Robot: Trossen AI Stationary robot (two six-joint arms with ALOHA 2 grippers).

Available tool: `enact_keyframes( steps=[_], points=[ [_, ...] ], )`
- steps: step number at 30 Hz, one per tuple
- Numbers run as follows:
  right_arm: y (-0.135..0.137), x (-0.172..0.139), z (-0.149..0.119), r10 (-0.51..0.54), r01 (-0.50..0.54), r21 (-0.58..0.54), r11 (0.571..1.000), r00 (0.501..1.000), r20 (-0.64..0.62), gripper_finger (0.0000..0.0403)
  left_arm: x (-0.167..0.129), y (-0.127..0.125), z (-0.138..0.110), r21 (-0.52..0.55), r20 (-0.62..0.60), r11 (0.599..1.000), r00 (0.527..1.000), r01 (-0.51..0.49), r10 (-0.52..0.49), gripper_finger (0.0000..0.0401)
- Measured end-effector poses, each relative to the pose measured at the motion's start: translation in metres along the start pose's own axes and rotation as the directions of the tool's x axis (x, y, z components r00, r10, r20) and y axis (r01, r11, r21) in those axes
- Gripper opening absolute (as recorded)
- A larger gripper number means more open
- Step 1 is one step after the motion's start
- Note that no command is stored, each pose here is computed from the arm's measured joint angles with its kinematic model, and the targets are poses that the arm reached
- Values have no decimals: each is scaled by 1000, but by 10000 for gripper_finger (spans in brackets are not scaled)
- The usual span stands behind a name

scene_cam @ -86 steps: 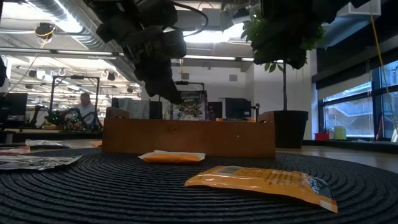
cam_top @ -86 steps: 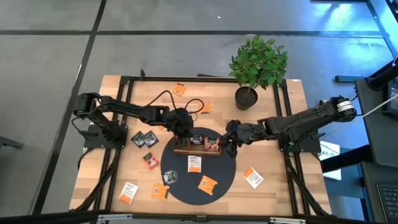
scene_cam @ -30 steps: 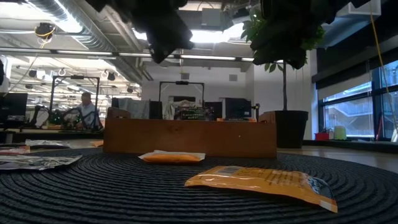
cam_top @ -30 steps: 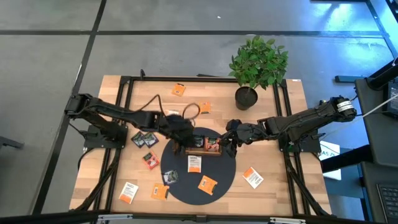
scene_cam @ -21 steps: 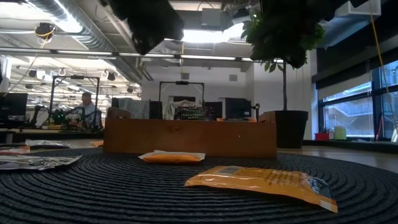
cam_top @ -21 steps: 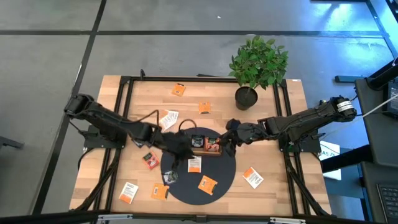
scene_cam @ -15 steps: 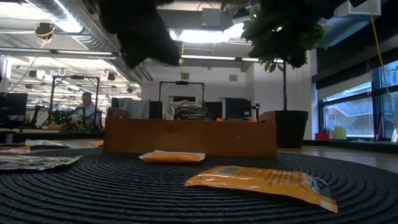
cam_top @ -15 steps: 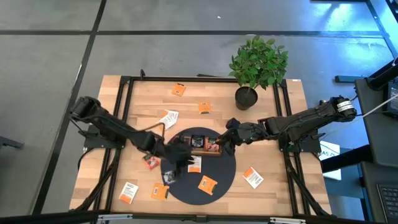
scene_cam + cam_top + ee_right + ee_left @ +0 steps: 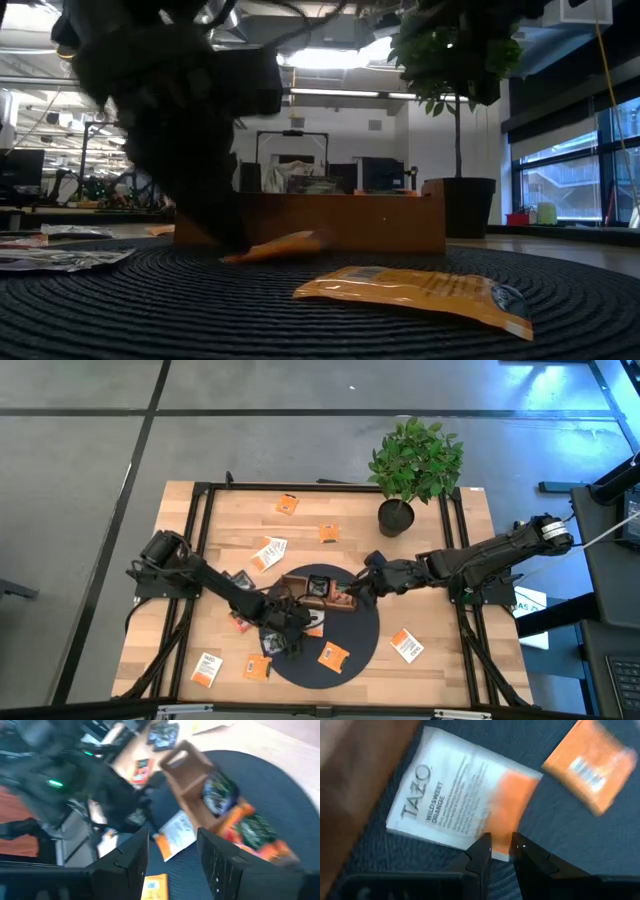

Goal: Pick & Place Tea
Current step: Put the white tea bag into the left section of the wooden organizer

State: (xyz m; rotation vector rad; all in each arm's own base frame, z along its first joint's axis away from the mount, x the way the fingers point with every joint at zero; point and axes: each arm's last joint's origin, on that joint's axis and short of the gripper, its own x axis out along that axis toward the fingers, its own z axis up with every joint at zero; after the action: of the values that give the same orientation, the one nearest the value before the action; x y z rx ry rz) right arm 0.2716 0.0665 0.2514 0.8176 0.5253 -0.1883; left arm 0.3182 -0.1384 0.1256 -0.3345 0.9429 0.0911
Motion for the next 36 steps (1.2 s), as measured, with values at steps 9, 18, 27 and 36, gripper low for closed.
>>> enact_keyframes(
  steps=[9,18,27,36],
  points=[
    [25,-4,-3,176,-185,92,978,980,98,169,2,0,-1,10,2,1000,1000,-4,4,72],
    [64,13,-28,-7,-12,123,992,989,147,169,2,-4,-3,14,7,1000,1000,15,-15,72],
    [90,82,-65,-283,290,222,931,957,-66,169,1,-10,-6,26,11,999,999,42,-42,72],
    [93,153,-101,-142,210,231,950,949,-280,169,0,-14,-9,51,12,998,999,47,-48,72]
  ],
)
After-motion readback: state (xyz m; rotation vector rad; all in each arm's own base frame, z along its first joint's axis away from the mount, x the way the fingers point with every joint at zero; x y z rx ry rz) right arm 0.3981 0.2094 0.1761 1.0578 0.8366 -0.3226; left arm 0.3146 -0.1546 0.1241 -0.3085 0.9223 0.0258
